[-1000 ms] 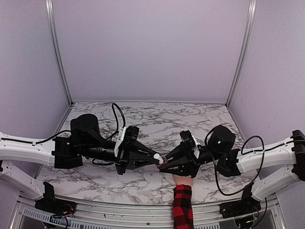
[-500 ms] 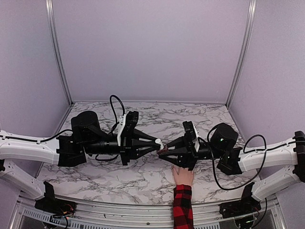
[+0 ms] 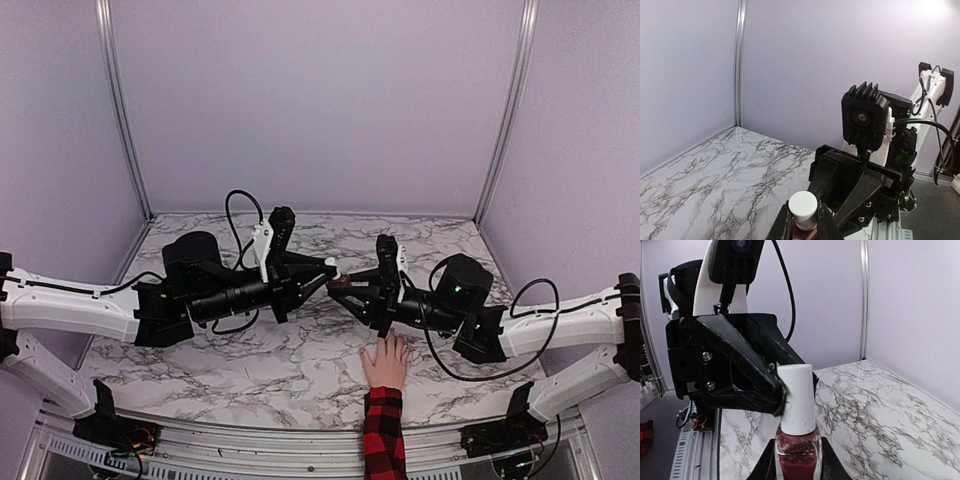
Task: Paint the nails
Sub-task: Unscrew the cap of the nail polish bottle.
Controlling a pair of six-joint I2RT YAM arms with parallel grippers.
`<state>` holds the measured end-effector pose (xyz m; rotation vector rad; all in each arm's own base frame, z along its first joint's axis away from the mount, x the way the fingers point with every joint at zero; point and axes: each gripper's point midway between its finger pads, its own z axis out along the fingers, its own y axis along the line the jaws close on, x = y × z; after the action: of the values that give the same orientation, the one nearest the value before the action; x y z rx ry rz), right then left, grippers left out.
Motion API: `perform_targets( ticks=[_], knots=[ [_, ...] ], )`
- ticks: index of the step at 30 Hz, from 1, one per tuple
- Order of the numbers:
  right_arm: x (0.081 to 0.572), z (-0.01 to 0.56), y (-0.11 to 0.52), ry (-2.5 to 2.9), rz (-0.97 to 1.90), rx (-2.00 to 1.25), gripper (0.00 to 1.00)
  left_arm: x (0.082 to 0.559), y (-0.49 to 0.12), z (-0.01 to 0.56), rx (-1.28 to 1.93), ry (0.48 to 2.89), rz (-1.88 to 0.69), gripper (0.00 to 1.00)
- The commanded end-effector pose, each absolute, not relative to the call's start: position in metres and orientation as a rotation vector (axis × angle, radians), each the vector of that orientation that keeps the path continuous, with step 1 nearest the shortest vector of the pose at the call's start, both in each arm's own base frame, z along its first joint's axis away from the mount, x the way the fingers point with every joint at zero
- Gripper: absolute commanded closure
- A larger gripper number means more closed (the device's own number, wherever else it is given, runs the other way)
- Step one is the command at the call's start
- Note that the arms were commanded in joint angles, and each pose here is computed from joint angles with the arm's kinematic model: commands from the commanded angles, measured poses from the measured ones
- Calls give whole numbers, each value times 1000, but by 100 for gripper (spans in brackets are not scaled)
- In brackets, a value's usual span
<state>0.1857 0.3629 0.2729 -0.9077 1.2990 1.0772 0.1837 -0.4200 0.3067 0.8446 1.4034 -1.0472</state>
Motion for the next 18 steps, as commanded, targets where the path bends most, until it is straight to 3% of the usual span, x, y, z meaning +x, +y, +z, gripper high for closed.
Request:
perform_targets(
  ticks=[1, 12, 18],
  knots=[
    [231, 279, 358, 1383, 912, -721, 100, 214, -417, 312, 666, 1454, -950, 100],
    [259, 265, 359, 1447, 811, -625, 100, 244, -411, 297, 473, 1559, -898, 100],
    [241, 273, 363, 1389, 892, -720, 100, 231, -410, 306, 589, 1510, -967, 69]
  ],
)
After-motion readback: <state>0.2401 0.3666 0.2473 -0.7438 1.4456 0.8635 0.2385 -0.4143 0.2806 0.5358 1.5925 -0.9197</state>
